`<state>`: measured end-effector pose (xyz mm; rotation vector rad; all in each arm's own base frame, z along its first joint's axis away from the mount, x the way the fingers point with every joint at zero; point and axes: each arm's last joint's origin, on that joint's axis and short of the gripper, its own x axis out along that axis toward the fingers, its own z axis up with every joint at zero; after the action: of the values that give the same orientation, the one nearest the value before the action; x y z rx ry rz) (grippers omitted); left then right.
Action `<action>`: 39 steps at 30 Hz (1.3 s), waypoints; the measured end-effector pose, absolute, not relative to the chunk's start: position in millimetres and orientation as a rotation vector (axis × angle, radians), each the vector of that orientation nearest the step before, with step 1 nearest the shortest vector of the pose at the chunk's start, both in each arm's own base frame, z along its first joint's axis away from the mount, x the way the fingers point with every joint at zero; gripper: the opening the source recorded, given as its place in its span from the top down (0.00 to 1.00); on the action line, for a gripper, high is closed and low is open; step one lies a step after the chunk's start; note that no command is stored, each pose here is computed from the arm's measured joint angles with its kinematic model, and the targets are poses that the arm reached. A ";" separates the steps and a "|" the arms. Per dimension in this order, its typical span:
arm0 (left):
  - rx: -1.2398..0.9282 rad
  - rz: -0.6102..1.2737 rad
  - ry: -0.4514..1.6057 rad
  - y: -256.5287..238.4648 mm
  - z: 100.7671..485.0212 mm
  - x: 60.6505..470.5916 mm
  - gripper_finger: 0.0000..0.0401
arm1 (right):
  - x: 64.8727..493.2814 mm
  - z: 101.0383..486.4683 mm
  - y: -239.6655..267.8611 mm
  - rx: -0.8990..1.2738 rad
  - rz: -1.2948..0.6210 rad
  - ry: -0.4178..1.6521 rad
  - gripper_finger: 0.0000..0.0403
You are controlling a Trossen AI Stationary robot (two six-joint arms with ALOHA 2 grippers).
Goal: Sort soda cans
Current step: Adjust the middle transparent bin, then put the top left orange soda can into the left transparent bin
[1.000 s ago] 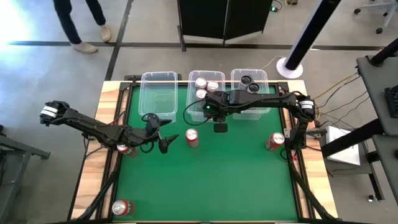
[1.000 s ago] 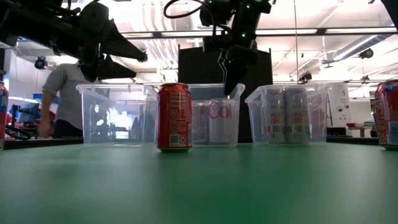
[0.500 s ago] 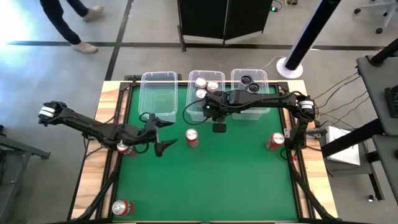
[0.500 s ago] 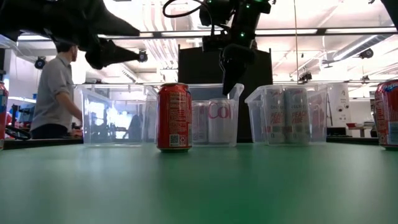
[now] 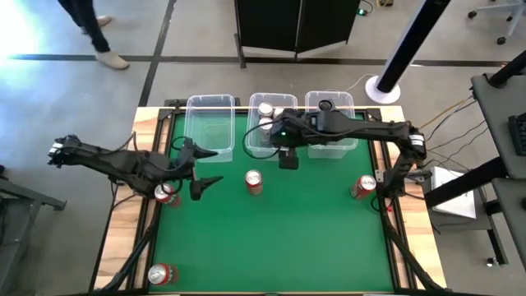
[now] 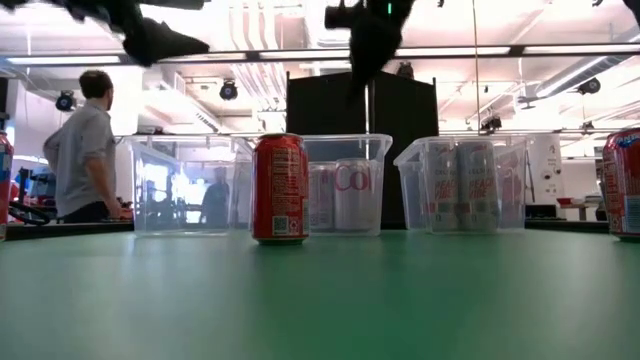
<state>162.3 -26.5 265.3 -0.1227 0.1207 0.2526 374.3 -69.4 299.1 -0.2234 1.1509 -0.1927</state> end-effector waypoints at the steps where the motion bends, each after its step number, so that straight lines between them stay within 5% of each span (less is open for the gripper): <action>1: -0.126 0.258 0.153 -26.2 274.5 161.1 0.04 | 373.7 310.9 -66.3 -0.232 -0.200 1.119 0.34; 10: -0.233 0.230 0.538 -45.0 302.8 160.7 0.04 | 352.4 366.2 22.5 -0.191 -0.120 0.919 0.14; 23: -0.249 0.310 0.645 -95.6 266.9 183.4 0.04 | 314.8 252.8 179.8 -0.118 -0.207 0.688 0.12; 39: -0.417 0.738 1.139 -41.8 311.8 157.4 0.04 | 333.7 191.5 206.5 -0.173 -0.414 0.507 0.12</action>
<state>157.4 -41.8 311.8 -0.4175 1.1389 0.7383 333.7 206.5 191.5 -0.1727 0.5066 -0.4141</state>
